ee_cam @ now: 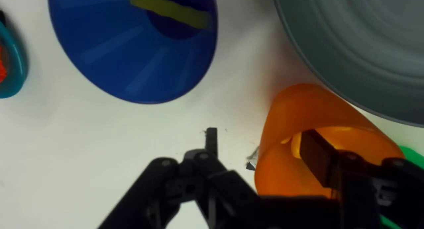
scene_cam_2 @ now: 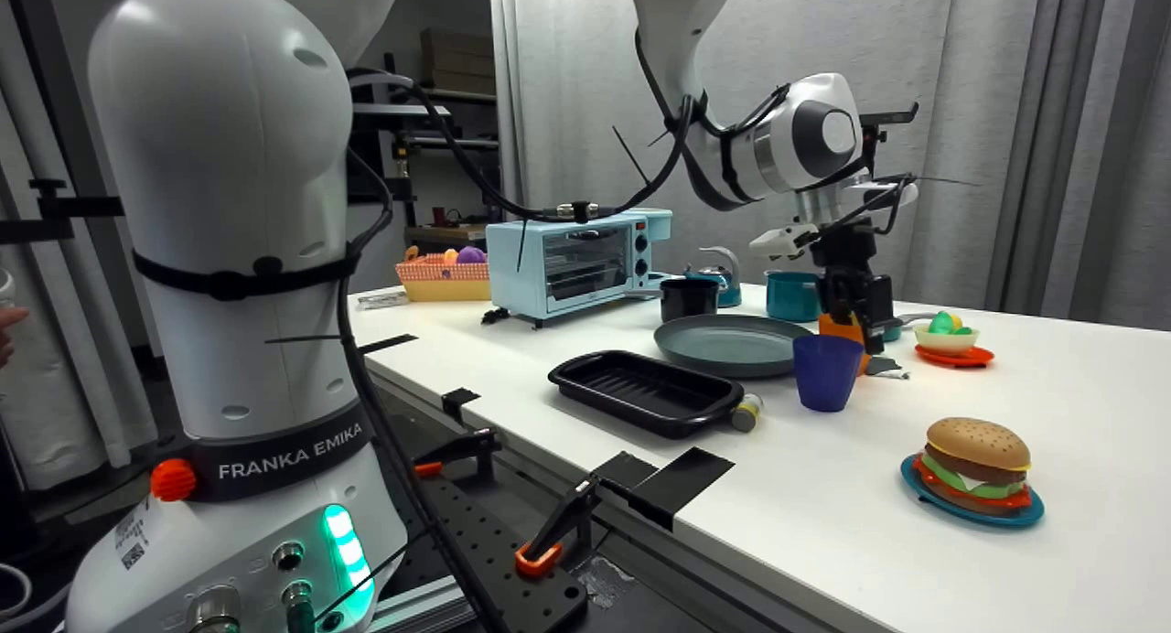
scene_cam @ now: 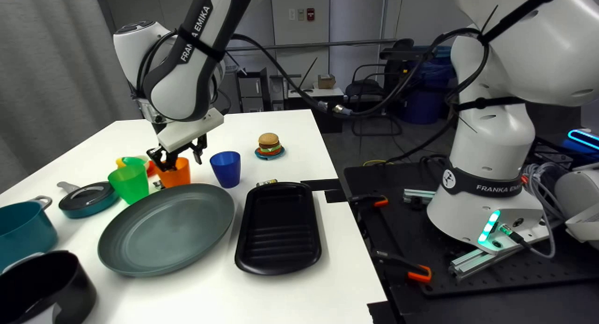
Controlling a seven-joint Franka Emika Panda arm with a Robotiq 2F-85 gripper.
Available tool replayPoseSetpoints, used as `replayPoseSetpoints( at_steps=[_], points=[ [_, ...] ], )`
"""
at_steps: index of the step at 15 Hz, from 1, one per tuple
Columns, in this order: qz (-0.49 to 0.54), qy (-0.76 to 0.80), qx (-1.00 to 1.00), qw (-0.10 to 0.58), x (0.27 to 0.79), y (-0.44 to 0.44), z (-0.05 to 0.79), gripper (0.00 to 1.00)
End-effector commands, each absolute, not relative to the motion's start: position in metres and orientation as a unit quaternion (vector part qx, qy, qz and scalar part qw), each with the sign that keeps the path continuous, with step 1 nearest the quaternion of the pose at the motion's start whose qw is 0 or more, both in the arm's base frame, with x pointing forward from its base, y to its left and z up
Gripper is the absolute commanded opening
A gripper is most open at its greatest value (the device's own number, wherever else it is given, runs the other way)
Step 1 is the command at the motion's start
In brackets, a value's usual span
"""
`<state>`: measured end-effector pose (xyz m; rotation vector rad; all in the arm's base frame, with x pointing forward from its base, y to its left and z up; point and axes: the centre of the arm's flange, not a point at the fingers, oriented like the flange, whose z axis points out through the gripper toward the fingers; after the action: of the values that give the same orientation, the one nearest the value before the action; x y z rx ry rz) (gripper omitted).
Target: Move the objects from the orange cup to the gray plate
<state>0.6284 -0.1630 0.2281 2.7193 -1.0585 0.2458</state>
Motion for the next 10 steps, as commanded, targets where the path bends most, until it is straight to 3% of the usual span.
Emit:
replayPoseSetpoints(
  at_steps=[1,6,10],
  points=[
    [0.096,-0.359,0.922,0.108,0.642,-0.166,0.227,0.35],
    [0.101,-0.353,0.923,0.117,0.643,-0.168,0.232,0.00],
    [0.111,-0.342,0.924,0.127,0.644,-0.162,0.242,0.01]
  ],
)
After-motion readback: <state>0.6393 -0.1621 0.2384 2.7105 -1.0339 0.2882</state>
